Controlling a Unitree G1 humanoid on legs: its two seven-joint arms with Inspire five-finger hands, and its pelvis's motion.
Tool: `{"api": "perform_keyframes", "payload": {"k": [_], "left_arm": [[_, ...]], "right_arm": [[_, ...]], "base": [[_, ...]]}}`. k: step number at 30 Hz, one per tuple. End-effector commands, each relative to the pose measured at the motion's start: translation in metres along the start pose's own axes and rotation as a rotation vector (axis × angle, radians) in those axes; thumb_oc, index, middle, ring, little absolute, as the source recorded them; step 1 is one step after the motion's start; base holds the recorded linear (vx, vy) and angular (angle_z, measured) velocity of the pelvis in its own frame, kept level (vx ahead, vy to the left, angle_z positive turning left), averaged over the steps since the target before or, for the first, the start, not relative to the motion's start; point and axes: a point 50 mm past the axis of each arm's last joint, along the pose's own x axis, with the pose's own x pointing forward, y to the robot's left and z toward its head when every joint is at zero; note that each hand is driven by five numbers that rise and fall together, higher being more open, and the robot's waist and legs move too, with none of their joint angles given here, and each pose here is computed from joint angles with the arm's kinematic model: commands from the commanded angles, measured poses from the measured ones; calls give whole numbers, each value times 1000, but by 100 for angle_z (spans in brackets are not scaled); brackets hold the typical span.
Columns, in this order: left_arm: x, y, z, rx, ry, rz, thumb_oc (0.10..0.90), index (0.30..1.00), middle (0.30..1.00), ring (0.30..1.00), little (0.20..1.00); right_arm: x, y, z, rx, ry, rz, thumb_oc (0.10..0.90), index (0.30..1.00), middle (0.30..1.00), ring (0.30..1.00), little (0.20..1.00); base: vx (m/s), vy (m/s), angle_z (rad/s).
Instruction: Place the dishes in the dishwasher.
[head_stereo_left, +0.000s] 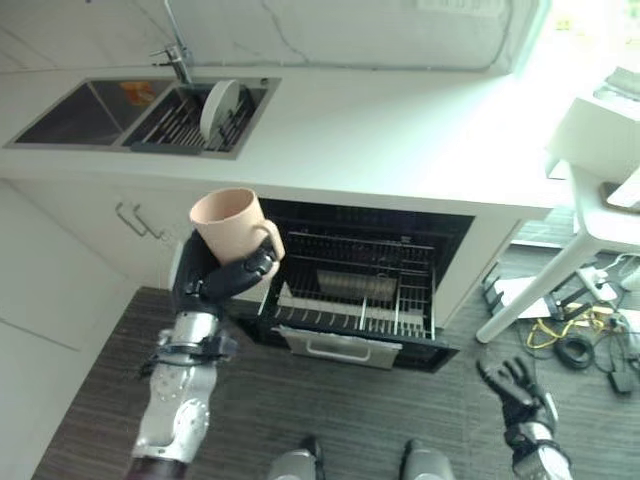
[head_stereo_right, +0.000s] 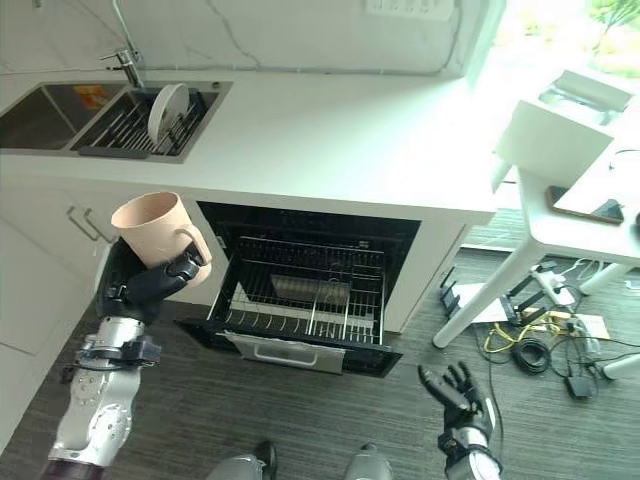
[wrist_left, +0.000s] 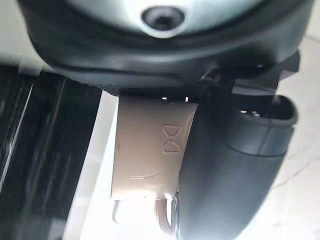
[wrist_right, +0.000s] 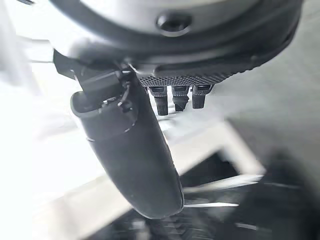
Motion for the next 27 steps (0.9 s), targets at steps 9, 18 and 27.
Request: {"api": "perform_keyframes", "payload": {"k": [9, 18, 27], "left_arm": [[5, -6, 15, -129, -153, -45, 400, 300, 300, 300, 300], [16, -22, 27, 421, -268, 36, 400, 300, 300, 300, 300], [30, -51, 23, 706, -368, -51, 400, 300, 300, 300, 300]], "right_arm": [[-28, 80, 144, -261, -781, 252, 800, 900, 900, 900, 900], [-72, 163, 178, -280, -918, 901, 800, 900, 900, 900, 900], [-84, 229, 155, -51, -682, 1229, 800, 900, 900, 900, 900]], "base": [[7, -5, -27], [-2, 17, -20], [3, -12, 5]]}}
